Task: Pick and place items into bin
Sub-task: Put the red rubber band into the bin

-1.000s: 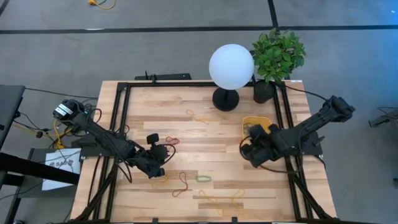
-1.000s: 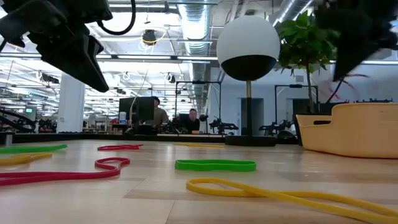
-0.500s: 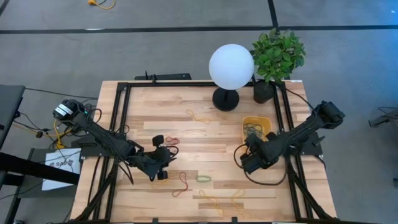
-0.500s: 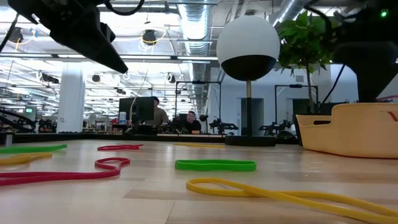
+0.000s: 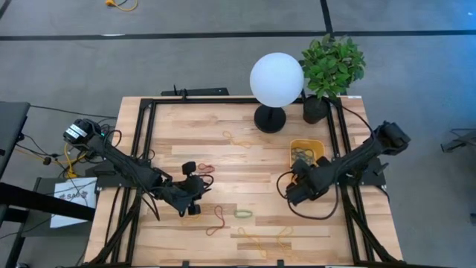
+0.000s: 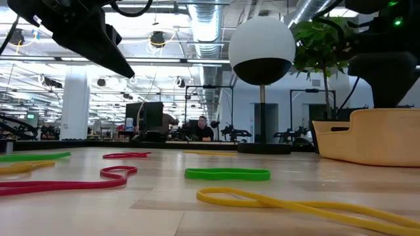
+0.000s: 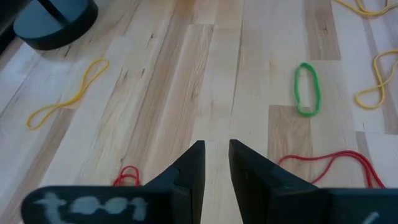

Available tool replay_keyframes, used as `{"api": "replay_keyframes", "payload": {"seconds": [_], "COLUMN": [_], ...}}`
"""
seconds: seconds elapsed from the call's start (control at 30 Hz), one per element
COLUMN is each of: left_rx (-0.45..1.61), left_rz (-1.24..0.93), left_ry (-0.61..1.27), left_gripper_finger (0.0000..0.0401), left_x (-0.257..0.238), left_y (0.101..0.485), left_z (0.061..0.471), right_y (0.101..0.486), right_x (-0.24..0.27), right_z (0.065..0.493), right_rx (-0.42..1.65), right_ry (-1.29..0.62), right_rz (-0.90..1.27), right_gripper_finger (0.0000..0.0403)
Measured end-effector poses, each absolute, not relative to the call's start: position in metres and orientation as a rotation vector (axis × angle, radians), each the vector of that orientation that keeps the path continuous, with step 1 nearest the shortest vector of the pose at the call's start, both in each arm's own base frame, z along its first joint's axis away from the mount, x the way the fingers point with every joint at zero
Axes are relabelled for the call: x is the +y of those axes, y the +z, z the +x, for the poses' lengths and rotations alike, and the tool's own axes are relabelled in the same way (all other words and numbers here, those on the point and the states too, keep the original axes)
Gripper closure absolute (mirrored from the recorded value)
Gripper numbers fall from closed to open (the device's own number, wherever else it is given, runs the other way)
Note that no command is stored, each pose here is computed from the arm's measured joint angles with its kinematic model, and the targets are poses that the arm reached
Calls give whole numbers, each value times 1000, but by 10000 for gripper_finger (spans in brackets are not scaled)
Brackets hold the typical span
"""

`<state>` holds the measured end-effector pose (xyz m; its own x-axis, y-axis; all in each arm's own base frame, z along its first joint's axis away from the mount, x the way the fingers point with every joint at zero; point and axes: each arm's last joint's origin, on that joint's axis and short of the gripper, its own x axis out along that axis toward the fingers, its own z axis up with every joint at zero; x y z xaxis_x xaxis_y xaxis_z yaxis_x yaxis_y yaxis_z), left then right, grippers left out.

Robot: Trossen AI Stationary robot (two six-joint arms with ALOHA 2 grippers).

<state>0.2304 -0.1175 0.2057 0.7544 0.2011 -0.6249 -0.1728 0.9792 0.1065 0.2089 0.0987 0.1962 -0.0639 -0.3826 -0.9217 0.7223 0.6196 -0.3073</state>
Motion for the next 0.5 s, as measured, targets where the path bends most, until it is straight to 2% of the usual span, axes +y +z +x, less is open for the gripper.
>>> {"api": "replay_keyframes", "payload": {"seconds": [0.1, 0.3, 0.5], "left_rx": [683, 648, 618], "left_rz": [39, 25, 16], "left_ry": [213, 256, 254], "left_gripper_finger": [337, 337, 337], "left_x": [-117, -114, -105], "left_y": [206, 215, 276], "left_z": [230, 228, 213], "right_y": [207, 253, 319], "right_x": [98, 100, 102], "right_z": [210, 210, 197], "right_rx": [1305, 1038, 781], "right_ry": [-912, -845, -682], "right_rz": [302, 217, 122], "right_gripper_finger": [257, 235, 232]}}
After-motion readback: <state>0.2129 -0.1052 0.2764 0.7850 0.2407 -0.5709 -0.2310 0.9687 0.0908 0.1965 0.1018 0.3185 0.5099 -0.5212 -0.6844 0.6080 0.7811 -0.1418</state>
